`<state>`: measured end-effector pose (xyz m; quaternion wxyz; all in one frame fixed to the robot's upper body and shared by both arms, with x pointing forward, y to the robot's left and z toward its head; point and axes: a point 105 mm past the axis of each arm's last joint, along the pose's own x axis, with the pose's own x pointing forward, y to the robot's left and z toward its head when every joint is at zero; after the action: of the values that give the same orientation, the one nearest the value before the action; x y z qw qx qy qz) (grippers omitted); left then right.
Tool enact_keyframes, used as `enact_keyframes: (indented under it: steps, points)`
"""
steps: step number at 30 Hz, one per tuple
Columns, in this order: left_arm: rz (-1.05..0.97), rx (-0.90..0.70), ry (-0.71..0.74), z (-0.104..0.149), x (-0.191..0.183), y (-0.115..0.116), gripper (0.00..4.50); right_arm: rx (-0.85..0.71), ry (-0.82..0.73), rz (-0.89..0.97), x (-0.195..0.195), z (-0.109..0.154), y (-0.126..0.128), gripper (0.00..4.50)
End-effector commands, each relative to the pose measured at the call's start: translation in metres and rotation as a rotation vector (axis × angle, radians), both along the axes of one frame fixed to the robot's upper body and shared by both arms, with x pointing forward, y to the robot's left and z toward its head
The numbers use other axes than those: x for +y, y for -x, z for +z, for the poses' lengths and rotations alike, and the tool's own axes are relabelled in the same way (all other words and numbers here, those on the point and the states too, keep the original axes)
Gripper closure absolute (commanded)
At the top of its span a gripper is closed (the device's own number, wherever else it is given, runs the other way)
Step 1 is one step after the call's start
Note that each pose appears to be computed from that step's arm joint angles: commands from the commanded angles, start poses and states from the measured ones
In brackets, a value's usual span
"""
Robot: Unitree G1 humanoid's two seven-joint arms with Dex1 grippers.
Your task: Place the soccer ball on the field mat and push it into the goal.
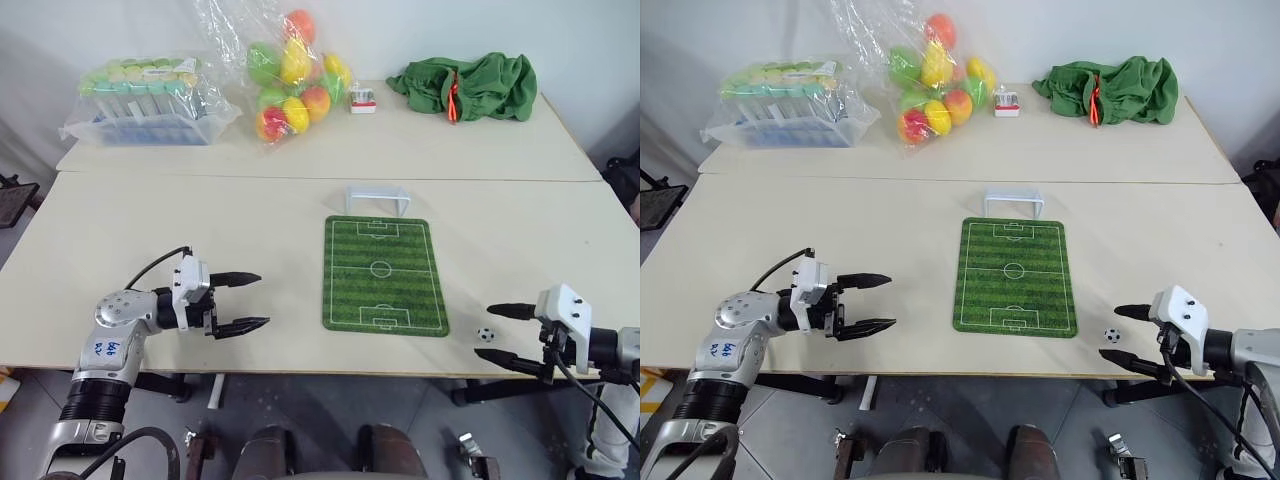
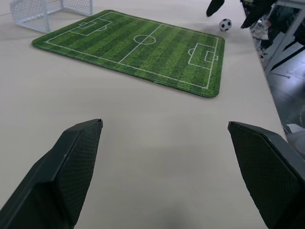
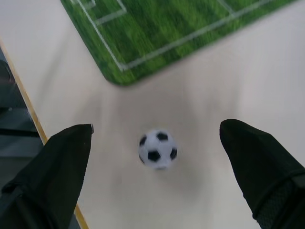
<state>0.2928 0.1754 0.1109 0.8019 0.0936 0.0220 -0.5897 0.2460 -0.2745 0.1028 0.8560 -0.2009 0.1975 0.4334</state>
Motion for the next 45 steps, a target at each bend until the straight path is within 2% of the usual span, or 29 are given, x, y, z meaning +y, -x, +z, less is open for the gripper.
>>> enact_keyframes:
  steps: [1,2,5,14,18,21,25,32,35,41,45]
  points:
    - [-0.018,-0.028,-0.011,0.006,0.000,0.005,0.00,0.000,0.002,0.012,-0.001,-0.007,-0.002,0.02]
    - [-0.018,-0.028,-0.012,0.006,0.000,0.006,0.00,0.005,0.003,0.014,-0.001,-0.009,-0.002,0.02]
    - [-0.008,-0.030,-0.012,0.007,0.002,0.007,0.00,-0.008,0.010,0.005,-0.003,-0.012,-0.004,0.58]
    - [-0.005,-0.042,-0.008,0.007,0.000,0.004,0.00,-0.082,-0.017,0.007,0.003,0.004,-0.007,3.64]
    - [-0.017,-0.056,-0.002,0.006,-0.002,0.004,0.00,-0.148,-0.021,0.033,0.014,0.026,-0.007,3.67]
    - [-0.047,-0.094,0.028,0.009,-0.006,0.005,0.00,-0.196,-0.037,0.112,0.045,0.052,-0.010,3.67]
    - [-0.070,-0.114,0.037,0.007,-0.009,0.005,0.00,-0.213,-0.061,0.266,0.091,0.066,-0.014,3.67]
    - [-0.086,-0.126,0.057,0.004,-0.020,0.004,0.00,-0.138,-0.078,0.471,0.144,0.054,-0.027,3.67]
    - [-0.098,-0.123,0.059,0.002,-0.021,0.009,0.00,-0.114,-0.058,0.514,0.149,0.044,-0.032,3.67]
    - [-0.077,-0.120,0.057,-0.001,-0.017,0.017,0.00,-0.020,-0.004,0.581,0.155,0.009,-0.040,3.67]
    - [-0.064,-0.119,0.057,-0.001,-0.016,0.020,0.00,-0.005,-0.016,0.580,0.153,0.004,-0.043,3.67]
